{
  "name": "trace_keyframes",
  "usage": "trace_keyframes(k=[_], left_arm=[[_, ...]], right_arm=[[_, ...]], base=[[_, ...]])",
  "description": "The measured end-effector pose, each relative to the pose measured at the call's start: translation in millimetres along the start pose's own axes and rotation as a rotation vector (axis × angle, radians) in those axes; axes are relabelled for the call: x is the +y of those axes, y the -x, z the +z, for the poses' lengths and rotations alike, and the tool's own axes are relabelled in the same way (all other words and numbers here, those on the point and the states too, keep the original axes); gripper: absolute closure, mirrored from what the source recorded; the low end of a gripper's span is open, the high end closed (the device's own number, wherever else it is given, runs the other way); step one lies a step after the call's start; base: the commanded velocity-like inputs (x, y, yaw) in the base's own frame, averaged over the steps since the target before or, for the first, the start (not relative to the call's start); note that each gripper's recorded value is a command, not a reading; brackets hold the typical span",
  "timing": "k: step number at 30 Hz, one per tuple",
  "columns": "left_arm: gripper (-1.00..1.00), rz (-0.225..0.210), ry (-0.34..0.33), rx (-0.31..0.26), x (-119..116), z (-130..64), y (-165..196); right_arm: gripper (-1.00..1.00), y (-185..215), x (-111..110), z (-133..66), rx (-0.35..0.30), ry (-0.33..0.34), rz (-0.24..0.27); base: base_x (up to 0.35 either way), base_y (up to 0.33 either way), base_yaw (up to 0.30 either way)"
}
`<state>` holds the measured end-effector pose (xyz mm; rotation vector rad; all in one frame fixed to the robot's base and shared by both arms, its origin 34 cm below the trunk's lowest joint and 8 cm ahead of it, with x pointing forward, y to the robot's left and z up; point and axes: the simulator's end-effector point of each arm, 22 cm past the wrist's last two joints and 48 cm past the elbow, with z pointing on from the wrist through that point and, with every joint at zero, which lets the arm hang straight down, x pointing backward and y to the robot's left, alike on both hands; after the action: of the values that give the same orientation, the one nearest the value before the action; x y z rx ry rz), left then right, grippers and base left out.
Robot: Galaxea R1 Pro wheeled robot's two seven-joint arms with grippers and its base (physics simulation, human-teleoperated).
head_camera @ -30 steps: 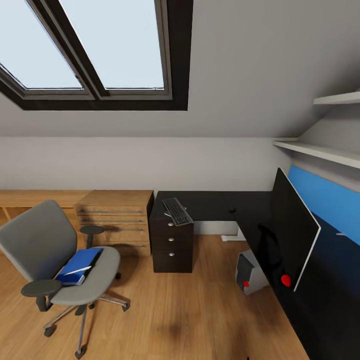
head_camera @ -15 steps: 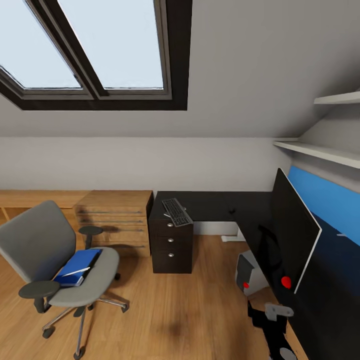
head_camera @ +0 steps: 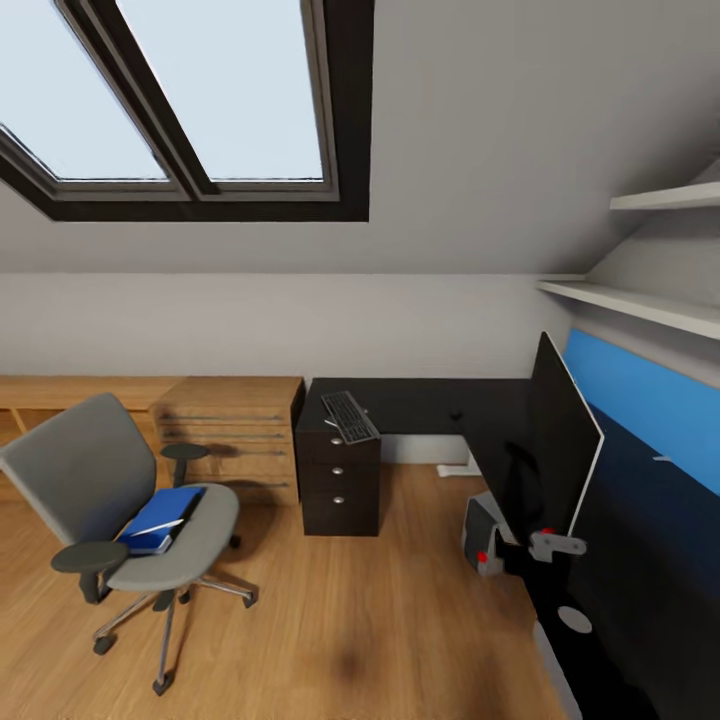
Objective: In the bedroom, organize the workspace by keeping the computer under the desk, ensuring the monitor is on the desk, placing the keyboard on the desk next to the monitor, placing the mouse on the desk next to the keyboard, moving the folder from the swivel chair onto the desk next to the mouse, stacking the notebook on top of the folder with the pen on top of the notebook, and positioning the swivel chair next to the desk.
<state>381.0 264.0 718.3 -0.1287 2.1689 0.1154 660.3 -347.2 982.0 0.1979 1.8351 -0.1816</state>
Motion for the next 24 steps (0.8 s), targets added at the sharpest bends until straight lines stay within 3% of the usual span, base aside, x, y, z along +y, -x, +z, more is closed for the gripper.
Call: trace_keyframes(k=[11, 16, 24], left_arm=[[-1.0, 0.001, -0.002, -0.002, 0.5, 0.1, 0.5], [-1.0, 0.001, -0.003, -0.002, 0.5, 0.2, 0.5], [-1.0, 0.0, -0.005, -0.001, -0.4, 0.0, 0.3]], right_arm=[[-1.0, 22.5, 6.4, -1.8, -0.029, 0.008, 0.012], [-1.0, 19.9, 32.1, -6.3, -0.023, 0.026, 0.051], [-1.0, 19.0, 36.1, -7.0, -0.02, 0.03, 0.058]], base=[[-0.014, -0.048, -0.01], [0.0, -0.002, -0.204], [0.0, 0.0, -0.261]])
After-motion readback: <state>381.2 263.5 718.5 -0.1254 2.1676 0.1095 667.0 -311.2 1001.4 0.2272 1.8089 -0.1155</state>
